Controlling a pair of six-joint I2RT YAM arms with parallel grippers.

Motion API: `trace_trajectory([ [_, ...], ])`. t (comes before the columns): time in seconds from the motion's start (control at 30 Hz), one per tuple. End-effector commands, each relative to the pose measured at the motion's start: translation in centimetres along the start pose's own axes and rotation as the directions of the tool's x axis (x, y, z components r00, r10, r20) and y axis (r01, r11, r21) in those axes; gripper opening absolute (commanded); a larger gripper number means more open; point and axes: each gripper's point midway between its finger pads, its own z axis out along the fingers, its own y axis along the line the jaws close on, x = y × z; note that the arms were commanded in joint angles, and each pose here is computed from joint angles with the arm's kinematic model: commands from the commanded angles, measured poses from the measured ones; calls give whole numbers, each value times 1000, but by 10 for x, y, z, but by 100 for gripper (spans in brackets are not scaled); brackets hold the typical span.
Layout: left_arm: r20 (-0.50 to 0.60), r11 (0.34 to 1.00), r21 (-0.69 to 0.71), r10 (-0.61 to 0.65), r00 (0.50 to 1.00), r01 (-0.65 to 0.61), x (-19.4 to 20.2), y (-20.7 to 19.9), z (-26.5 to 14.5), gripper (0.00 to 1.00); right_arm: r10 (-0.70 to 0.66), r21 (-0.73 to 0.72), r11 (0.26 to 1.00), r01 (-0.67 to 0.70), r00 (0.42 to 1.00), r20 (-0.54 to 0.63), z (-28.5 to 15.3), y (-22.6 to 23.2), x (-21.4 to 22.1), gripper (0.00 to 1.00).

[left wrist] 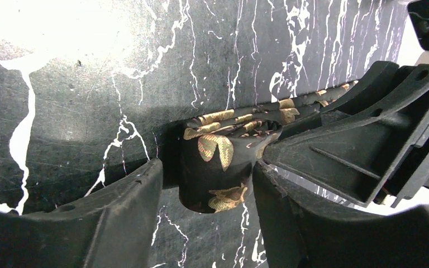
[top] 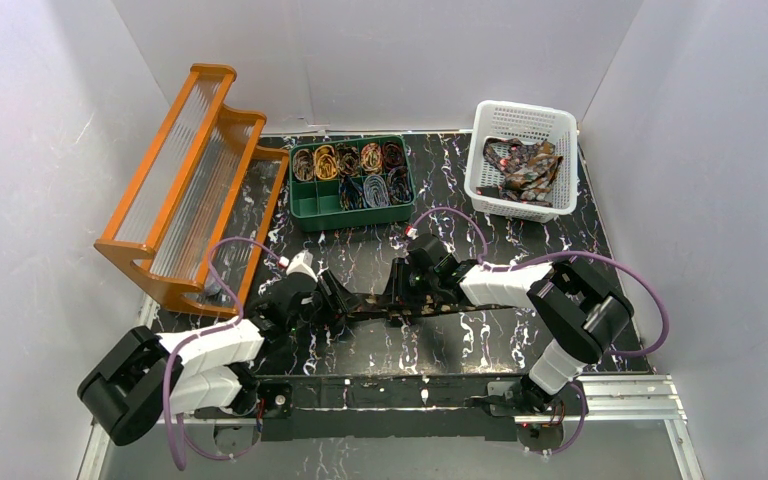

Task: Roll the ties
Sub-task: Roll the tie at the center of the board.

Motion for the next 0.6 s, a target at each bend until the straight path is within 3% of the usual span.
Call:
trace_trajectory([
  [0.0,-45,999,-37,18,999,-19,13,17,3,55,23,54,998,-22,999,-29,5,-19,11,38],
  [0.57,-45,989,98,113,993,-108,9,-12,5,37,18,38,999,-17,999,-38,5,-16,11,38],
])
